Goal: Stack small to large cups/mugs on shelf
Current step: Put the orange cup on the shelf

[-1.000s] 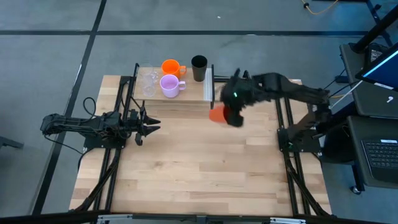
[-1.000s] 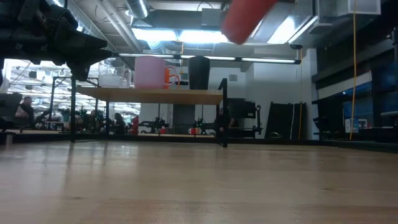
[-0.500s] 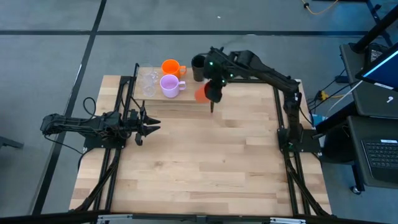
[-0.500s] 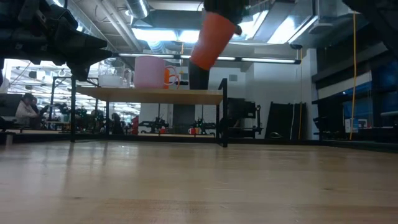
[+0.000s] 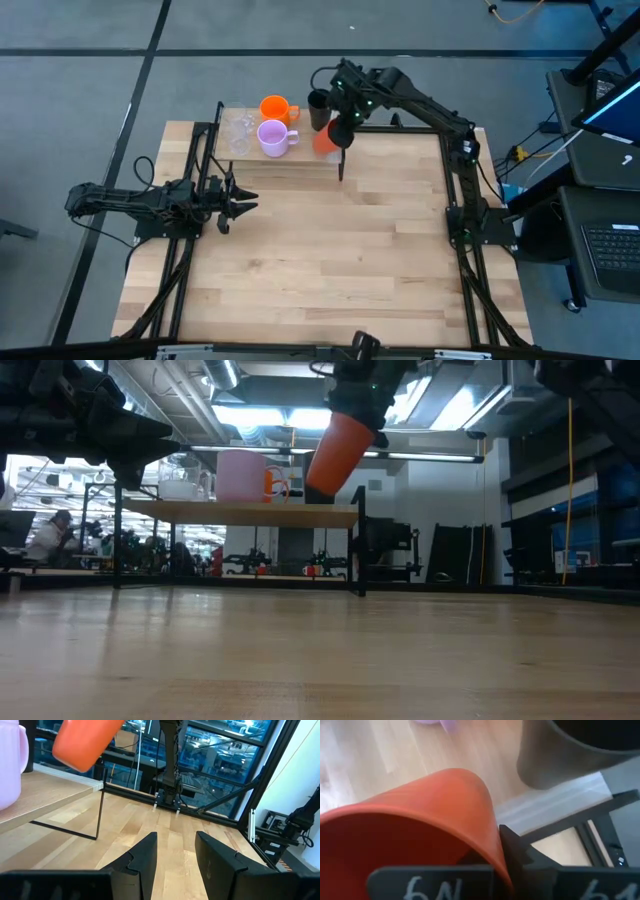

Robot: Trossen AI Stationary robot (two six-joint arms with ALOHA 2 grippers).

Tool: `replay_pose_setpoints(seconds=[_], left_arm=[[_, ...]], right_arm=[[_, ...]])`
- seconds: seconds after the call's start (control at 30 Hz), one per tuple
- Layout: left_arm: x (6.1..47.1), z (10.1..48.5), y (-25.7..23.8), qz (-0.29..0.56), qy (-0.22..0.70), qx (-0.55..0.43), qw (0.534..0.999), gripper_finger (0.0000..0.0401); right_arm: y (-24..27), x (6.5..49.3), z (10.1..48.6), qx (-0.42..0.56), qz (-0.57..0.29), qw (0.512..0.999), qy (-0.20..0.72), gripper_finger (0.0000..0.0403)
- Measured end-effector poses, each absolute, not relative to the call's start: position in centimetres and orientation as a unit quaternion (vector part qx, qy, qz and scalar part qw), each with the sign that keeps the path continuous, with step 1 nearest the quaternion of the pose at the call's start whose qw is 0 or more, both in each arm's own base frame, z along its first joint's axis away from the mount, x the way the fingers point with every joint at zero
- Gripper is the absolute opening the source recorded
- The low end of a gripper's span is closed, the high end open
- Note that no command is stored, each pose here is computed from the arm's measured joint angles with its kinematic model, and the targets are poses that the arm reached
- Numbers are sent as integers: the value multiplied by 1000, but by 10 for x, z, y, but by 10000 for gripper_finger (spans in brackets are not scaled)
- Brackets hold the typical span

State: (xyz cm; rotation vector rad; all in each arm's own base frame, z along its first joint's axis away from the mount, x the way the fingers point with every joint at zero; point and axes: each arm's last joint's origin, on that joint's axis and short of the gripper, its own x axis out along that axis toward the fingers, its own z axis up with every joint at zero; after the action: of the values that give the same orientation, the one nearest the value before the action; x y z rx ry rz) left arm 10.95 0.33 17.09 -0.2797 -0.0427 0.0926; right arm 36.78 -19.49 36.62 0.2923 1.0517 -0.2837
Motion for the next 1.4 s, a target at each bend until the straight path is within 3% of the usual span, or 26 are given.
replay_pose_setpoints(seconds=[0.67,0.93,1.23,1.4], left_arm=[[110,171,3,46,-21,-139,989,128],[110,171,3,46,-21,-139,989,128],[110,171,3,46,-21,-139,989,128],[110,171,3,46,-21,-139,989,128]], right_arm=[[-204,365,360,137,-145,834,515,12],[-204,364,360,133,-143,835,514,47],[-205,365,360,129,-140,837,513,56],[-205,367,361,127,-127,848,499,87]])
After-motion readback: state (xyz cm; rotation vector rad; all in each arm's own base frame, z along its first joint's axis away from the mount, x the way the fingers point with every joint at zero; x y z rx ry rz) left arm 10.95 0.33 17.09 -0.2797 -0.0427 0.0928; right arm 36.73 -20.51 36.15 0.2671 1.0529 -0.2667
